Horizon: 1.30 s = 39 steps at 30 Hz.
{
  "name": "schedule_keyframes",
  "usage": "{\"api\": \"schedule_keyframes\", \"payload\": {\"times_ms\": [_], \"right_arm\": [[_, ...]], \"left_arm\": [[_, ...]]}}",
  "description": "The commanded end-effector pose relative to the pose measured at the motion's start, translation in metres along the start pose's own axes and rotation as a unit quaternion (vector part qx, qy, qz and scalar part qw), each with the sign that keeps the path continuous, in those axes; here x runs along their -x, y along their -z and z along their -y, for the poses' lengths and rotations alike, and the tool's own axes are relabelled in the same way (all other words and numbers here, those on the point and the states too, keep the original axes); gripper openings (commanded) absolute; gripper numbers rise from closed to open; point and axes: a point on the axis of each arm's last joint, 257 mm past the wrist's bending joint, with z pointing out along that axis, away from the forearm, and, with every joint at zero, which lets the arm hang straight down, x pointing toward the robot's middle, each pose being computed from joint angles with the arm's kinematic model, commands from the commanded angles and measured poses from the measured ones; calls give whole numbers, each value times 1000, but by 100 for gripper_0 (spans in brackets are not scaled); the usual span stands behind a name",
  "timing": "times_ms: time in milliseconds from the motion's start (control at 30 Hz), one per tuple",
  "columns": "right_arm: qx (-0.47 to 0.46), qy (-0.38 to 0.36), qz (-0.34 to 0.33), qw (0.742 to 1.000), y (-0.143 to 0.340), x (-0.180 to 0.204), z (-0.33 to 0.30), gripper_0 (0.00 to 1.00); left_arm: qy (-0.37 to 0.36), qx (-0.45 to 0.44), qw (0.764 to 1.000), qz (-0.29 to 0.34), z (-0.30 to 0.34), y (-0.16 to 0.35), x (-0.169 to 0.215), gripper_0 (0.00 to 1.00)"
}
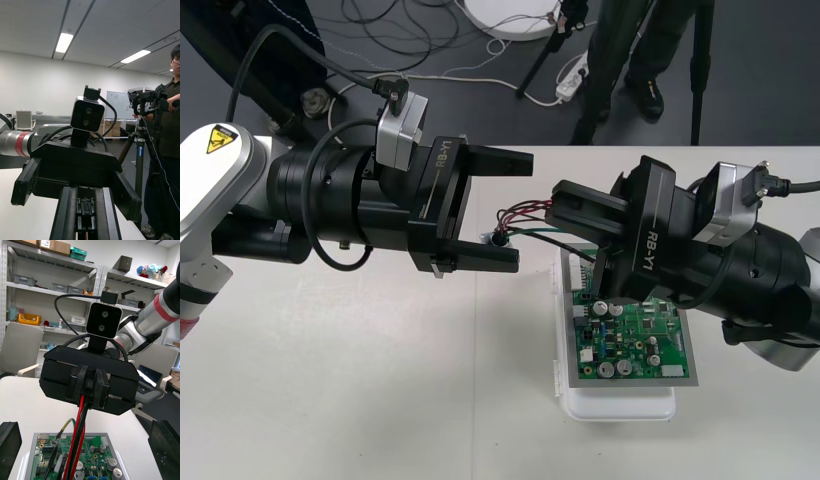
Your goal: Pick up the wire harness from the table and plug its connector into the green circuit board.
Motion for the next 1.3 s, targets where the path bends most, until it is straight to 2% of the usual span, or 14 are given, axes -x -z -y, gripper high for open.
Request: {"api": "schedule_keyframes", "payload": {"times_ms": [33, 700, 1300], "right_arm": [[11, 15, 25, 1000, -20, 19, 9, 0], [28, -41, 33, 998, -32, 10, -13, 0], [46, -46, 42, 997, -27, 4, -23, 0]], "left_arm": [[-10, -18, 1000, 9, 6, -13, 21, 100], [-5, -23, 999, 27, 8, -15, 28, 100], [-2, -24, 999, 37, 9, -15, 33, 100]]}}
